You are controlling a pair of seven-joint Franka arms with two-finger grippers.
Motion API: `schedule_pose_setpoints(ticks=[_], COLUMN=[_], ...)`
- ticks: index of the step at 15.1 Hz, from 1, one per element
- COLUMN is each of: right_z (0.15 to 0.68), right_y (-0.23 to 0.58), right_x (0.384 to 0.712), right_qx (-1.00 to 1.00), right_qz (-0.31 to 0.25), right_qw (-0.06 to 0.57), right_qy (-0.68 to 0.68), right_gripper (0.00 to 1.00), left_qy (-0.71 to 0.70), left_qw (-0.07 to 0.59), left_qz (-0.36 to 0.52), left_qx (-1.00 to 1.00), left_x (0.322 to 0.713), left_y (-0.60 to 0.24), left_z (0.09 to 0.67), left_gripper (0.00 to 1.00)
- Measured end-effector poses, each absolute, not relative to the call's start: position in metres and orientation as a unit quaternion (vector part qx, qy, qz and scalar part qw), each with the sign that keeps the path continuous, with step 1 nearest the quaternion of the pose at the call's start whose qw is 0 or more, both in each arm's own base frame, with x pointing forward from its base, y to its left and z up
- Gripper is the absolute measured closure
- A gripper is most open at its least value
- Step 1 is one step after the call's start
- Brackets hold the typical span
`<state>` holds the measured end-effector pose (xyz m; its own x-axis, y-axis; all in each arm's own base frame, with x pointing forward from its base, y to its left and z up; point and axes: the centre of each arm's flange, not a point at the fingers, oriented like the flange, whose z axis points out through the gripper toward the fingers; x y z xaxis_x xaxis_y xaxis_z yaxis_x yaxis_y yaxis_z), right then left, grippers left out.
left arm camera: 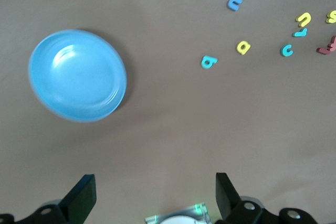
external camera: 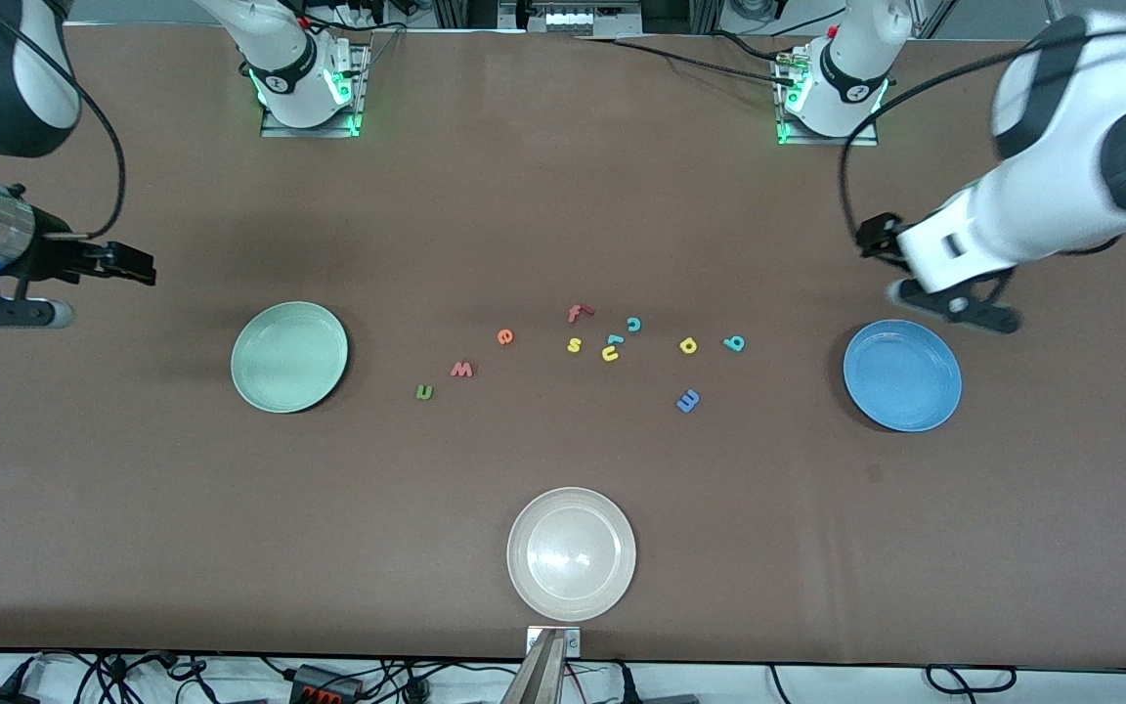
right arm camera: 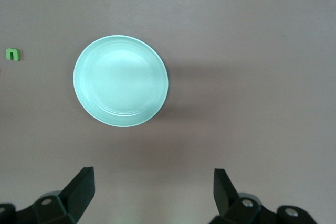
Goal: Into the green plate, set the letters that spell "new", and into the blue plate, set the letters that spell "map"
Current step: 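Reach the right gripper to green n while the left gripper reaches blue m, then grasp green n with the right gripper while the left gripper grasps blue m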
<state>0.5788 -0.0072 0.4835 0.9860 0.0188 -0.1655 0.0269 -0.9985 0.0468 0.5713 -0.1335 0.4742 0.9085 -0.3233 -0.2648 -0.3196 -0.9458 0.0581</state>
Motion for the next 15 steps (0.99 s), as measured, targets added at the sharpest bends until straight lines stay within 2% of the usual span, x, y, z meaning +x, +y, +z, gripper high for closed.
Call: schedule_pose_setpoints(ticks=[7,15], right_z=[0.402,0.324], right_y=[0.062,0.167], right_x=[0.603,0.617], right_qx=[0.991,0.987], right_qz=[-0.11,-0.098], right_qw=[0.029,0.017], right_qy=[0.065,0.126], right_gripper=[0.0,0.0], left_qy=[-0.251,-0.261], left_qw=[0.011,0.022], left_qz=[-0.079,-0.025], left_qx=[0.965,0.965], left_x=[0.595,0.615], left_y=[-0.258,-0.285], left_z=[0.356,0.254], left_gripper=[0.0,0.0])
